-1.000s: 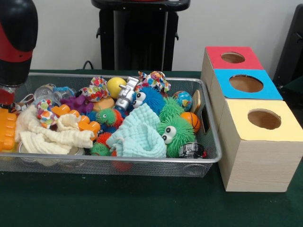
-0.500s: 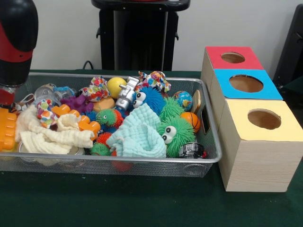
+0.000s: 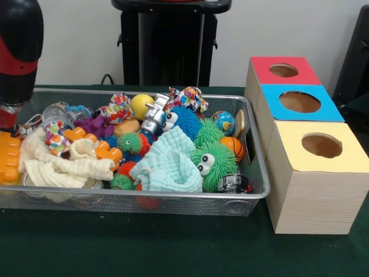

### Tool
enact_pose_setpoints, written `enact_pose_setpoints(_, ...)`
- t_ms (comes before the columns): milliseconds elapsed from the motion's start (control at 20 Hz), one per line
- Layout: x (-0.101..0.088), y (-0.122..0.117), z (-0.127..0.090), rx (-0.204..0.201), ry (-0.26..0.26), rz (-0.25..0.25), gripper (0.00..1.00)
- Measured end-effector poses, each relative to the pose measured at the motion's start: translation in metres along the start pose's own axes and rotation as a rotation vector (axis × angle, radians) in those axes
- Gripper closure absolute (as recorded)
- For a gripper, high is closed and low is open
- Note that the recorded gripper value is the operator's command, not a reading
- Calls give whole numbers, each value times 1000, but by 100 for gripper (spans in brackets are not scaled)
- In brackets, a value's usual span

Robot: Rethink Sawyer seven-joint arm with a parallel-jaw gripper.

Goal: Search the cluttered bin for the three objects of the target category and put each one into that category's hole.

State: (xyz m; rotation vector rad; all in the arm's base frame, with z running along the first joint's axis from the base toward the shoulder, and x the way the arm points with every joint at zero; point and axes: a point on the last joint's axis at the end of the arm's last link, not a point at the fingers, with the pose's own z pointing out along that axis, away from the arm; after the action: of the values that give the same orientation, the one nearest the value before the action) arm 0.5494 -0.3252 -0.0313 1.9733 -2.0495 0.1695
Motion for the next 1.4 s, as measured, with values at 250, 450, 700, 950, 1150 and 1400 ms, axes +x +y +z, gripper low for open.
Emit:
enact_pose_setpoints(250, 1, 0, 0, 0, -11, 15, 0)
enact_pose_setpoints(450, 1, 0, 0, 0, -12, 15, 0)
enact_pose_setpoints(700, 2, 1, 0, 3, -17, 17, 0)
enact_pose_setpoints(950, 2, 2, -1, 10, -27, 21, 0)
enact_pose_setpoints(1150, 3, 3, -1, 21, -36, 27, 0)
enact_pose_setpoints(1400, 5, 6, -1, 40, -56, 37, 0)
